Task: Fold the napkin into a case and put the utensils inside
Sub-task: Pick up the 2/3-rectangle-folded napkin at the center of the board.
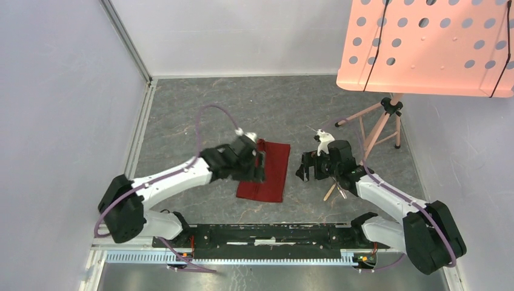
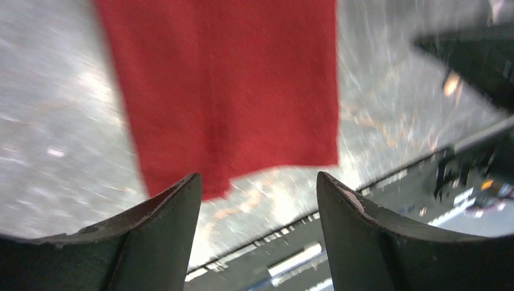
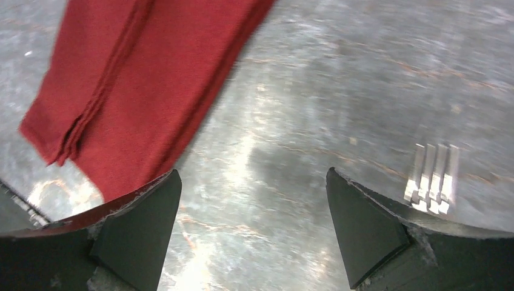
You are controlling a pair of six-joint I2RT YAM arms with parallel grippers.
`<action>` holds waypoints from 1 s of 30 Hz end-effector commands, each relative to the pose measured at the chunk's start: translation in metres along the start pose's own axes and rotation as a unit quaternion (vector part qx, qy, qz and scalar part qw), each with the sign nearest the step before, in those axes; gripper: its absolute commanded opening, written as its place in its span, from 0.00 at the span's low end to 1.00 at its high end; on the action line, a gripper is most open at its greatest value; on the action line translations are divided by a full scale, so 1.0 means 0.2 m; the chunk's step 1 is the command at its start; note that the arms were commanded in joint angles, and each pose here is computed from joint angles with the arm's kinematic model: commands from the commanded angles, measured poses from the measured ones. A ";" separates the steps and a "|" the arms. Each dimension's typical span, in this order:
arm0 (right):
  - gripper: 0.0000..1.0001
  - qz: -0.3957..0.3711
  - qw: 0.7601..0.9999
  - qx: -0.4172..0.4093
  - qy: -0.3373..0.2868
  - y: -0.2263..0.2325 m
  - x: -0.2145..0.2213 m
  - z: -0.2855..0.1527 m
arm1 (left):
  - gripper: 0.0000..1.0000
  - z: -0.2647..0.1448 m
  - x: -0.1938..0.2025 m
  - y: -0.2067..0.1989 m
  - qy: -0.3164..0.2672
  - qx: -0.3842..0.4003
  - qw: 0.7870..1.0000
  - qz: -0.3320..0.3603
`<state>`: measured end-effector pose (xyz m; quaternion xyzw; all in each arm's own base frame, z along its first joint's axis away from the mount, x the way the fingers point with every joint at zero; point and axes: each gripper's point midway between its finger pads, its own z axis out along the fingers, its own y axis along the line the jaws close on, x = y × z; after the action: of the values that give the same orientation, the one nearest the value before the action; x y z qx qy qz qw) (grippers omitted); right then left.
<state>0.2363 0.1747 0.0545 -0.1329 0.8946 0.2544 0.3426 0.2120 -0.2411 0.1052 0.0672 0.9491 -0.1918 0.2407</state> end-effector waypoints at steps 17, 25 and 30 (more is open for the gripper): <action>0.95 0.051 0.996 0.068 -0.031 -0.18 0.04 -0.17 | 0.60 0.36 0.43 -0.58 0.097 -0.103 0.983 0.114; 0.95 0.038 0.997 0.067 -0.014 -0.19 0.08 -0.16 | 0.59 0.39 0.46 -0.55 0.104 -0.123 0.979 0.122; 0.95 0.034 0.997 0.063 -0.005 -0.19 0.11 -0.15 | 0.54 0.41 0.47 -0.52 0.107 -0.135 0.977 0.129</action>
<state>0.2196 0.1233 0.0461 -0.0647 0.9142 0.2056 0.3431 0.1363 -0.3599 0.0249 0.1897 0.9696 -0.0291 0.1521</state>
